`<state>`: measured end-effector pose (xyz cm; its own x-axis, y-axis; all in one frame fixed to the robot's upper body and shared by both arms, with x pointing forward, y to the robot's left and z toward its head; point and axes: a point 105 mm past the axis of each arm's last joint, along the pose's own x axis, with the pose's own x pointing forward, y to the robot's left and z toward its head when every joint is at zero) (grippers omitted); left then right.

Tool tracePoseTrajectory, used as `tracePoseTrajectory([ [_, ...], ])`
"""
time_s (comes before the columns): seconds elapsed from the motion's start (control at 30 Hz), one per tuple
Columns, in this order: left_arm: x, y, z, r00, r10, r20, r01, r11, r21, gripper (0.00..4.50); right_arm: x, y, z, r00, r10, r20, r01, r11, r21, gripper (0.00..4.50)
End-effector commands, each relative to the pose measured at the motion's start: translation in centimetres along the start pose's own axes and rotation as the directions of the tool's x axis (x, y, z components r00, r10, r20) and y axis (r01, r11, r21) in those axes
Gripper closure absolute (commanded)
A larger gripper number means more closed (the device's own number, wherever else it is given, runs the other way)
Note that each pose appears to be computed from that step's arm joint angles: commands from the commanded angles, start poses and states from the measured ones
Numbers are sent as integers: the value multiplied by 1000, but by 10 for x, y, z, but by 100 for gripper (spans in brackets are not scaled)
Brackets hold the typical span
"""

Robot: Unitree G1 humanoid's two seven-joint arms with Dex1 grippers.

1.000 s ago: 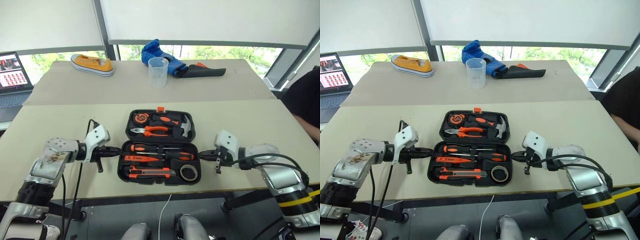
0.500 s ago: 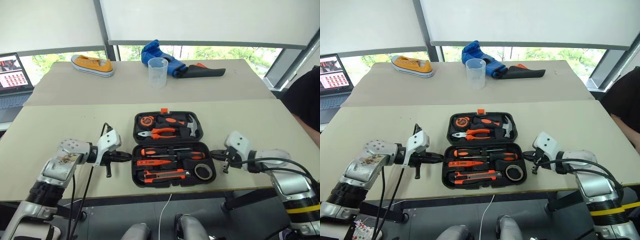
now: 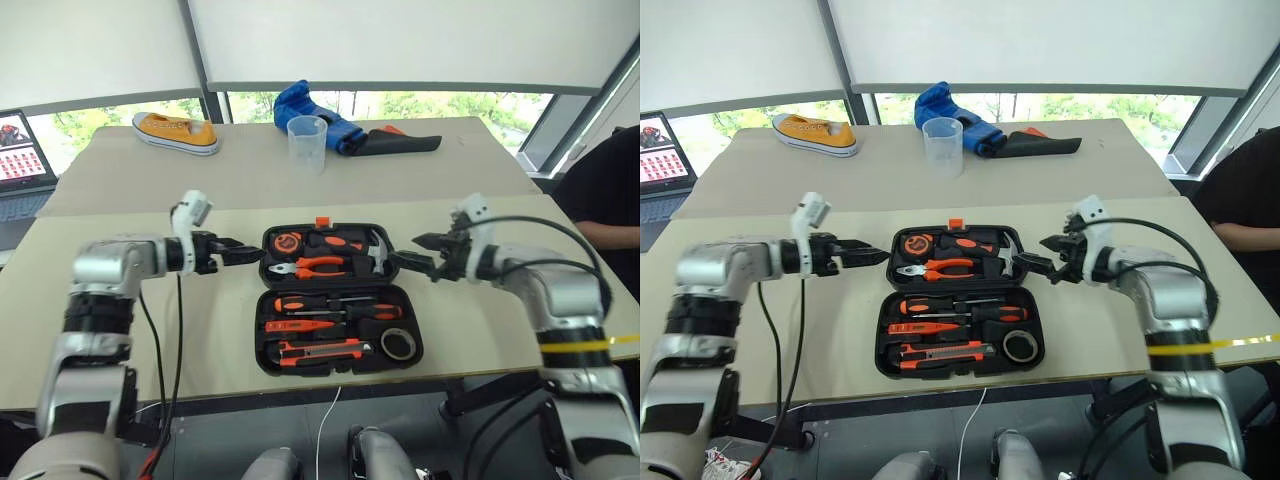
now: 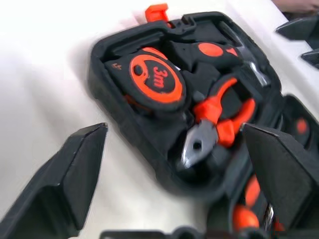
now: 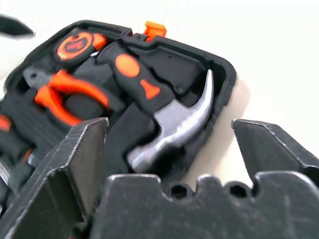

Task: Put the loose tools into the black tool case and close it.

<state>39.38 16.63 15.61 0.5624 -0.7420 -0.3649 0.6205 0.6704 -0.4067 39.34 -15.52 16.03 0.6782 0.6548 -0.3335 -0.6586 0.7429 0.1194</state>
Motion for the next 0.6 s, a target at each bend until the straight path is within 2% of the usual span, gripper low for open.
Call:
tracePoseTrajectory([
  [0.03, 4, 5, 5, 999, 46, -20, -46, 998, 31, 0, 5, -16, 4, 997, -79, -24, 80, 995, 60, 3],
  [0.13, 7, 11, -1, 996, 68, -56, -64, 996, 61, 0, 10, -22, 5, 994, -105, -31, 107, 989, 102, 3],
  [0.23, 9, 13, -4, 996, 67, -66, -62, 995, 77, 75, 13, -22, 5, 995, -97, -34, 100, 989, 113, 76],
  [0.4, 10, 12, -7, 996, 51, -71, -45, 996, 76, 273, 16, -16, 4, 997, -69, -33, 72, 991, 111, 259],
  [0.6, 10, 11, -11, 996, 43, -78, -37, 996, 78, 447, 18, -13, 4, 997, -69, -20, 70, 994, 87, 444],
])
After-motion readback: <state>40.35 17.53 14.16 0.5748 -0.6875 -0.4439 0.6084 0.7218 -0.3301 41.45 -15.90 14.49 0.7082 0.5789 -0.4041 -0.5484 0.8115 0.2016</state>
